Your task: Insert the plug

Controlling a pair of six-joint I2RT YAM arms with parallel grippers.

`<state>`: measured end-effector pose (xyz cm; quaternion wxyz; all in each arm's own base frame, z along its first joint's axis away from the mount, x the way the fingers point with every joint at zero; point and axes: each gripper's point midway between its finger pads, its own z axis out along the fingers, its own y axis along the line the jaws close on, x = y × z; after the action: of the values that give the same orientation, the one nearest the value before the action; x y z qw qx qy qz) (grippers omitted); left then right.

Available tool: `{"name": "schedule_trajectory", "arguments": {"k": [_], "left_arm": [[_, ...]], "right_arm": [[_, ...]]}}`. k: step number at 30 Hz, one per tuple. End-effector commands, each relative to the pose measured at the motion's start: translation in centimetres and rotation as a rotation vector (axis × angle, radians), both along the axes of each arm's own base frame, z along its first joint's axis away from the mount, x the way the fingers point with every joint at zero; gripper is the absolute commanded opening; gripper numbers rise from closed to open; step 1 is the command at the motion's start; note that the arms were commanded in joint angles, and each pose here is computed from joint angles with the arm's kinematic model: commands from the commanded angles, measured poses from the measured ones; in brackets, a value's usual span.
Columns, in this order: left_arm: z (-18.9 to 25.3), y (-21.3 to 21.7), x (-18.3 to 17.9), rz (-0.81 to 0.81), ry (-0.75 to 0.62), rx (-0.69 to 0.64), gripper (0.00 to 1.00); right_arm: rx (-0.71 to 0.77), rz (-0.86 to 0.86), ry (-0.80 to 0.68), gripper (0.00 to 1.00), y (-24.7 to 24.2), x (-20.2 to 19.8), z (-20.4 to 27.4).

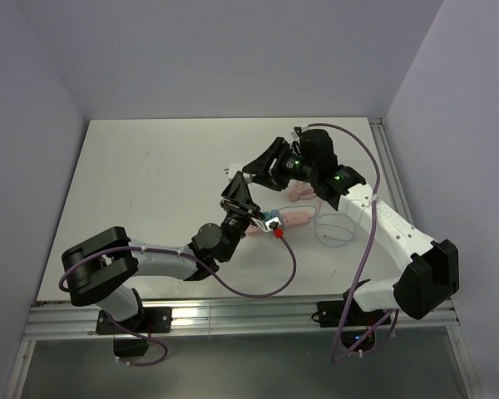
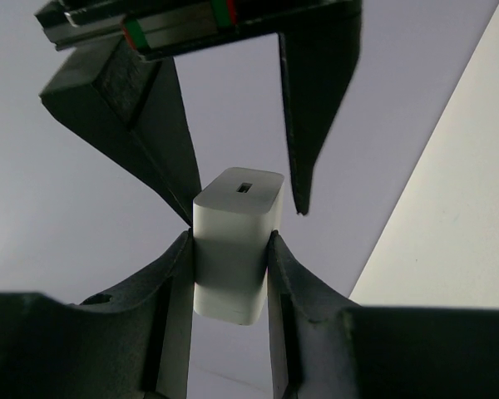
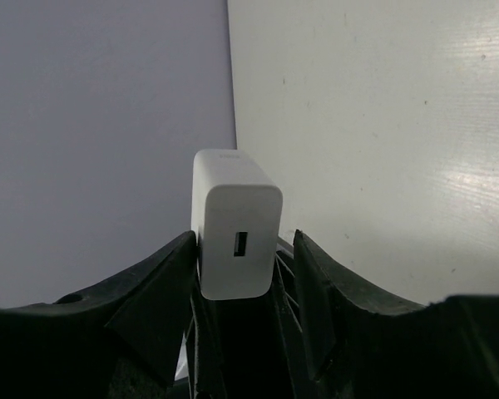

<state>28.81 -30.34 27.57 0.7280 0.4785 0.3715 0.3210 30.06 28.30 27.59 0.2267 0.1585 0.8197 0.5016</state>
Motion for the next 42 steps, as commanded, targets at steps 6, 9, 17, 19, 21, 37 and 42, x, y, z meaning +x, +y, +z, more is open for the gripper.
{"name": "schedule_trajectory", "arguments": {"k": [6, 9, 17, 19, 21, 37, 42], "left_arm": [[12.3, 6.6, -3.6, -0.043, -0.332, -0.567, 0.00], [12.4, 6.4, -3.7, -0.052, -0.334, -0.563, 0.00], [12.4, 6.3, -3.7, -0.052, -0.337, -0.560, 0.00], [12.2, 6.3, -3.7, -0.051, -0.334, -0.557, 0.00], [12.1, 6.3, -3.6, -0.051, -0.332, -0.554, 0.00], [12.1, 6.1, -3.7, -0.062, -0.325, -0.566, 0.00], [12.0, 7.5, -3.0, -0.013, -0.261, -0.671, 0.02]], "right_arm": [[0.042, 0.010, -0.014, 0.60, -0.9, -1.4, 1.2], [0.075, 0.009, -0.016, 0.60, -0.9, -1.1, 1.7], [0.137, -0.003, 0.020, 0.59, -0.4, 0.3, 1.7], [0.159, 0.010, 0.023, 0.58, 0.0, 0.5, 2.0], [0.174, 0.008, 0.024, 0.57, 0.2, 0.8, 2.2], [0.206, 0.041, 0.067, 0.29, 1.6, 1.6, 1.8], [0.194, 0.080, 0.037, 0.00, 1.8, 1.6, 1.7]]}}
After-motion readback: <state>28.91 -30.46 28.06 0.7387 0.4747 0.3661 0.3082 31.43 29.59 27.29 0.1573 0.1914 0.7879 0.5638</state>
